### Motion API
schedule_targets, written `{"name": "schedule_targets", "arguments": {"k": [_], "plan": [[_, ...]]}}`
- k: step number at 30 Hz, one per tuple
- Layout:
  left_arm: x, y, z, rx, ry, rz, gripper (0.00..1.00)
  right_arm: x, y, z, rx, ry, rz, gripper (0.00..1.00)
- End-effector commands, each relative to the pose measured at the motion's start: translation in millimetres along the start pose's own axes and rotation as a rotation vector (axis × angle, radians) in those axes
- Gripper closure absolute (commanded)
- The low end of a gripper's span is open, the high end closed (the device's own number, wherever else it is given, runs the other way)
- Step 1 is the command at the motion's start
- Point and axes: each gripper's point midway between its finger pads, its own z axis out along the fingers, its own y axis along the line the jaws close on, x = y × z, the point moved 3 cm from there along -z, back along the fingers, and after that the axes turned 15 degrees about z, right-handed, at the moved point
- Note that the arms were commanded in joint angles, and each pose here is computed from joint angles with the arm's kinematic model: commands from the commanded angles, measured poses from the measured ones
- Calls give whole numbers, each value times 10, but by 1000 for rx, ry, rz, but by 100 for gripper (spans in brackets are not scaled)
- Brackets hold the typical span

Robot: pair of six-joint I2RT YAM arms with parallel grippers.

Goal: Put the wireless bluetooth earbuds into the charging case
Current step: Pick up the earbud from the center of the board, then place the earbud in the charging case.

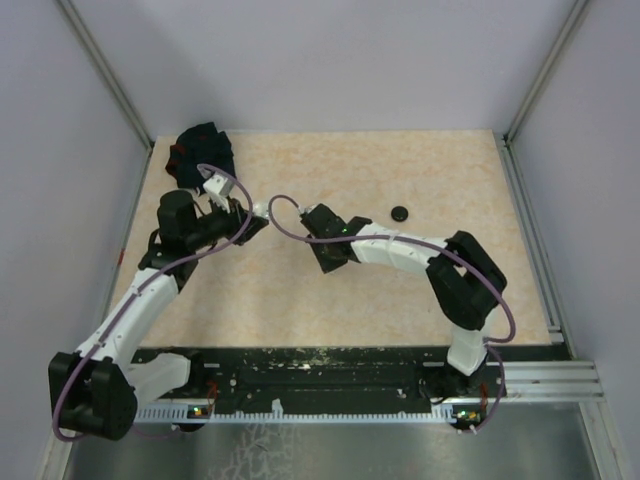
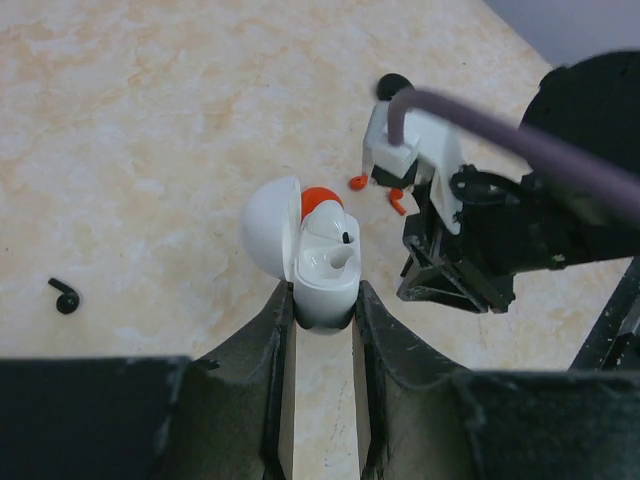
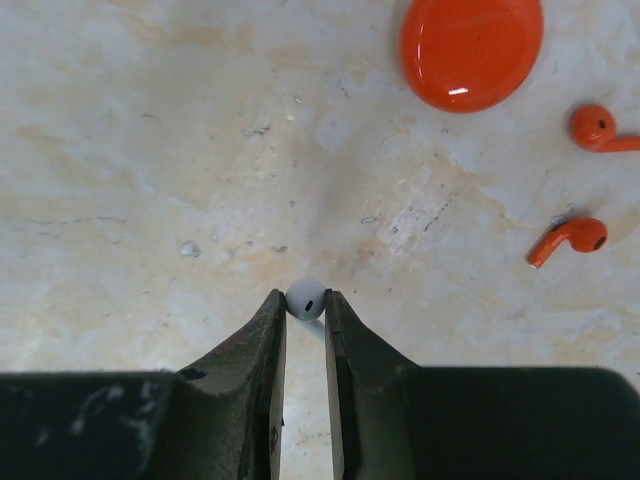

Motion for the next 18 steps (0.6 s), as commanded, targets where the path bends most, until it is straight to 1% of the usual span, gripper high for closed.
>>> {"name": "schedule_targets", "arguments": {"k": [1, 2, 6, 12, 18], "plan": [[-222, -152, -69, 97, -137, 109, 100, -473, 195, -603, -179, -199, 8, 85], [-241, -179, -80, 111, -155, 122, 100, -542, 208, -764, -216, -234, 10, 85], [-316, -275, -123, 153, -241, 160, 100, -699, 251, -1172, -317, -331, -10, 85], [-442, -526, -215, 305, -374, 203, 100, -895, 345, -1850, -476, -499, -18, 84], [-552, -680, -289, 415, -441, 275, 100, -947, 478, -2400, -660, -628, -73, 84]]}}
